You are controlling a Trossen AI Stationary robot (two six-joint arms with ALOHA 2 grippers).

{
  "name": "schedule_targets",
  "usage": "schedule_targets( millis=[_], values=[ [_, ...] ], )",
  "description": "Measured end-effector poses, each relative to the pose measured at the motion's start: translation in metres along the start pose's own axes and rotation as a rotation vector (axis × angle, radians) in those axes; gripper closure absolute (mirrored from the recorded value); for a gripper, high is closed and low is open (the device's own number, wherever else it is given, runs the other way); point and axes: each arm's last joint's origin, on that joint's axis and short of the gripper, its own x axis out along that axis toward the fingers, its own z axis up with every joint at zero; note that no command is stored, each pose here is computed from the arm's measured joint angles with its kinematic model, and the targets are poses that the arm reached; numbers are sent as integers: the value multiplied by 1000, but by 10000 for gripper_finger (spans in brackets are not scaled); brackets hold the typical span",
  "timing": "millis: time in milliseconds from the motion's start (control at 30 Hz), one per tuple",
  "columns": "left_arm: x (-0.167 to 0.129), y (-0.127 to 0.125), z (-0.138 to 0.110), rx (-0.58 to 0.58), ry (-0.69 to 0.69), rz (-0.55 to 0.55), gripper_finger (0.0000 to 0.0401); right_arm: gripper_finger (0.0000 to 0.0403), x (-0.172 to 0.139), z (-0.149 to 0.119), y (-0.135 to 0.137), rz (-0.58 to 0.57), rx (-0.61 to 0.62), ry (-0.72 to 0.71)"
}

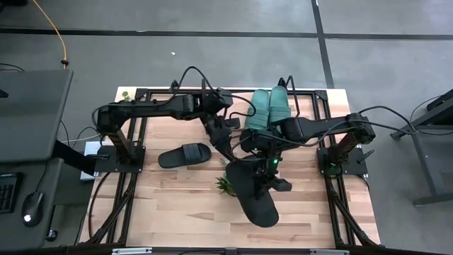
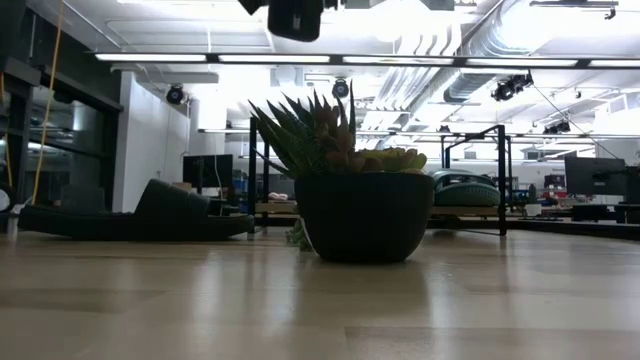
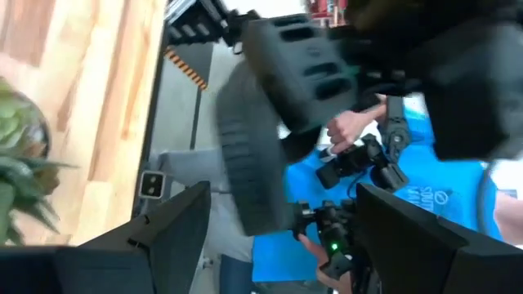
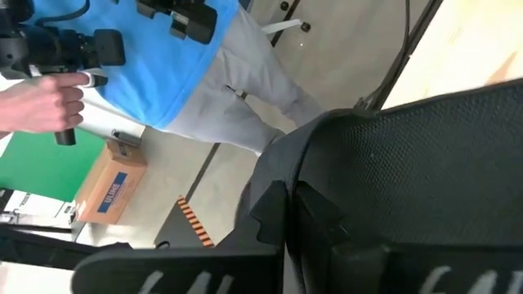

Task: Pick and place slides into the shelf
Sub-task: Put the right black slipper on the shelf

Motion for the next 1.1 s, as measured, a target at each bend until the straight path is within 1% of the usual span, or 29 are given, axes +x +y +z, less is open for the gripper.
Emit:
schedule_targets(
  millis=[133,367,633,733,833,900,967,1100],
  values=[
    [1,2,2,-2,5,-6,117,403,-1,2,2,-9,-2,-2],
    [4,7,4,-23,27,-17,117,403,-1,17,3,-11,-45,9],
    [8,4,1,-19,80,-48,117,403,3,33,-5,-35,-53,132],
    [13,3,-3,-10,112,-59,117,403,-1,40,-2,-37,-78,130],
    [18,4,-8,-15,138,-47,117,403,-10,44,3,-63,-100,103],
    [20,5,-11,-15,150,-35,117,403,-17,44,3,-69,-97,80],
    [21,6,-12,-13,147,-23,117,403,-20,43,0,-83,-68,82],
    [21,6,-12,-12,133,-7,117,403,-19,41,-4,-84,-50,104]
  ],
)
